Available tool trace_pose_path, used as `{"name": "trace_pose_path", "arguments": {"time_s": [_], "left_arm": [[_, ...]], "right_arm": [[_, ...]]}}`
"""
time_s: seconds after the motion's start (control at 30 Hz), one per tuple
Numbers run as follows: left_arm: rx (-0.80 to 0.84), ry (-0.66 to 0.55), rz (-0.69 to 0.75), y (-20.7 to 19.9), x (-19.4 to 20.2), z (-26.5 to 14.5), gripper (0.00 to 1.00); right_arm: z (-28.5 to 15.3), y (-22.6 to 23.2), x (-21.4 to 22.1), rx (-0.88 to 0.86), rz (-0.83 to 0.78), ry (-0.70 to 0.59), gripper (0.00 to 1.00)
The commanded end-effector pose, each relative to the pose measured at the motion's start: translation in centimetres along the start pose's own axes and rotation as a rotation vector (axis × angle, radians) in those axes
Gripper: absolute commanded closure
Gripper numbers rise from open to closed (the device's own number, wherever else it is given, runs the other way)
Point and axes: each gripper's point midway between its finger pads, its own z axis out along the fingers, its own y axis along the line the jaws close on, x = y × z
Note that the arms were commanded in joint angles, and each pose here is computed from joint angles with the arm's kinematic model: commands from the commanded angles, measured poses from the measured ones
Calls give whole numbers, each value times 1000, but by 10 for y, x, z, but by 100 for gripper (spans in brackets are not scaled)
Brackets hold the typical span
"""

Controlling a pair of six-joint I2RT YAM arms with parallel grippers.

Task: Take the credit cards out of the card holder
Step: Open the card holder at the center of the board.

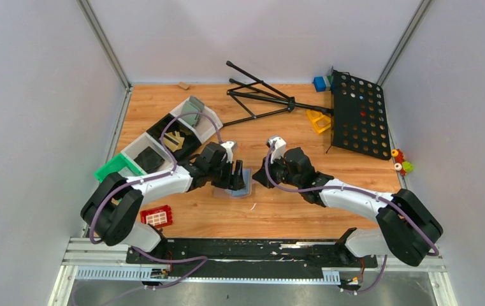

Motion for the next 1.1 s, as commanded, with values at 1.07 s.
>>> {"name": "trace_pose_path", "arguments": {"time_s": [1.07], "left_arm": [[-3,-306,-101,31,-39,-65,33]], "right_arm": [[-5,-10,-13,37,-6,-47,100]]}}
